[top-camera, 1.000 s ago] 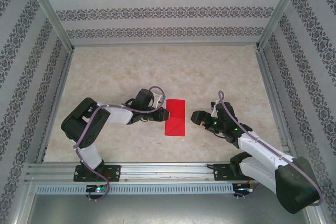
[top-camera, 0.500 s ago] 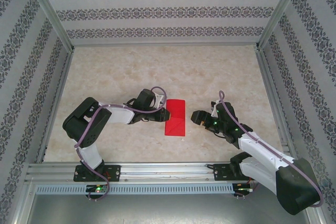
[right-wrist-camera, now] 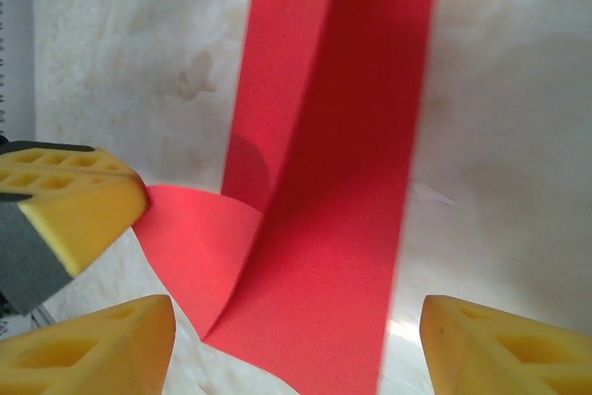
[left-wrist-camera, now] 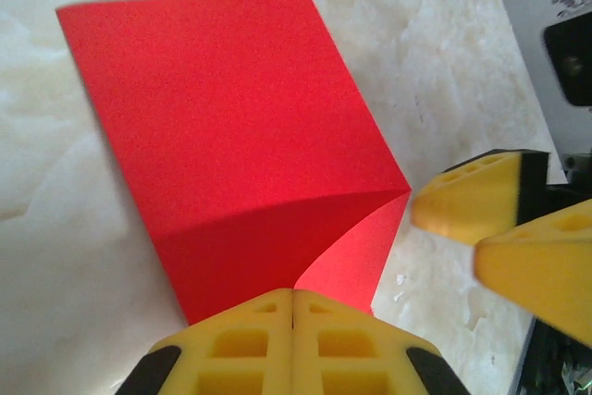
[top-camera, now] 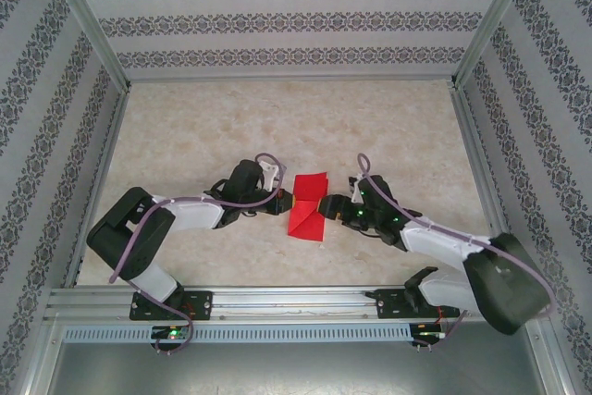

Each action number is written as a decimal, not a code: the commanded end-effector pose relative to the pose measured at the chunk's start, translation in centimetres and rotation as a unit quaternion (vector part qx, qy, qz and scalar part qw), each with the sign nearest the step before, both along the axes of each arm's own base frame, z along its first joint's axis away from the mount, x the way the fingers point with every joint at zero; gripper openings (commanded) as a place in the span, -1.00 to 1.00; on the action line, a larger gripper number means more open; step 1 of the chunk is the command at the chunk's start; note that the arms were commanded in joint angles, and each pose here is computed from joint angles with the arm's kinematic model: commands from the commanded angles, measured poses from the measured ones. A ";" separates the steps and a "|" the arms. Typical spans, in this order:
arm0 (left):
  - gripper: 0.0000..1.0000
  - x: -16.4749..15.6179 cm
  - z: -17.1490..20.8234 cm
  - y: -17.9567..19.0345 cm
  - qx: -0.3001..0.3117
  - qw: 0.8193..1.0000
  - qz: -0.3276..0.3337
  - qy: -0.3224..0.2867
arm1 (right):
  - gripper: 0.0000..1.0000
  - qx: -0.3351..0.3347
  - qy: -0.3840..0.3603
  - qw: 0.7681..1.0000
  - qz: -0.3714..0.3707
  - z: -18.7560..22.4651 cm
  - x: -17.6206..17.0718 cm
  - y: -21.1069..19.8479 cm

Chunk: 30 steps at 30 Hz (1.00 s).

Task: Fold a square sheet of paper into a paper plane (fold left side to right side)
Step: Turn over the paper at the center of the table.

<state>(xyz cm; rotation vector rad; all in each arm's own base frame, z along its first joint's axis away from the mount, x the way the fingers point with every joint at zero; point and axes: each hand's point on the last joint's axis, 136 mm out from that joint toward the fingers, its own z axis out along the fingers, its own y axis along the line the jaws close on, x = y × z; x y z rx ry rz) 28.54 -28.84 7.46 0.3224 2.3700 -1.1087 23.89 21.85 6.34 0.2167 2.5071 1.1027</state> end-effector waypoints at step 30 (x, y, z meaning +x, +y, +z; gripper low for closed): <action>-0.13 1.7 4.4 2.9 0.021 0.994 0.059 -0.086 | -1.00 0.069 -0.078 0.993 0.052 4.7 3.4 4.6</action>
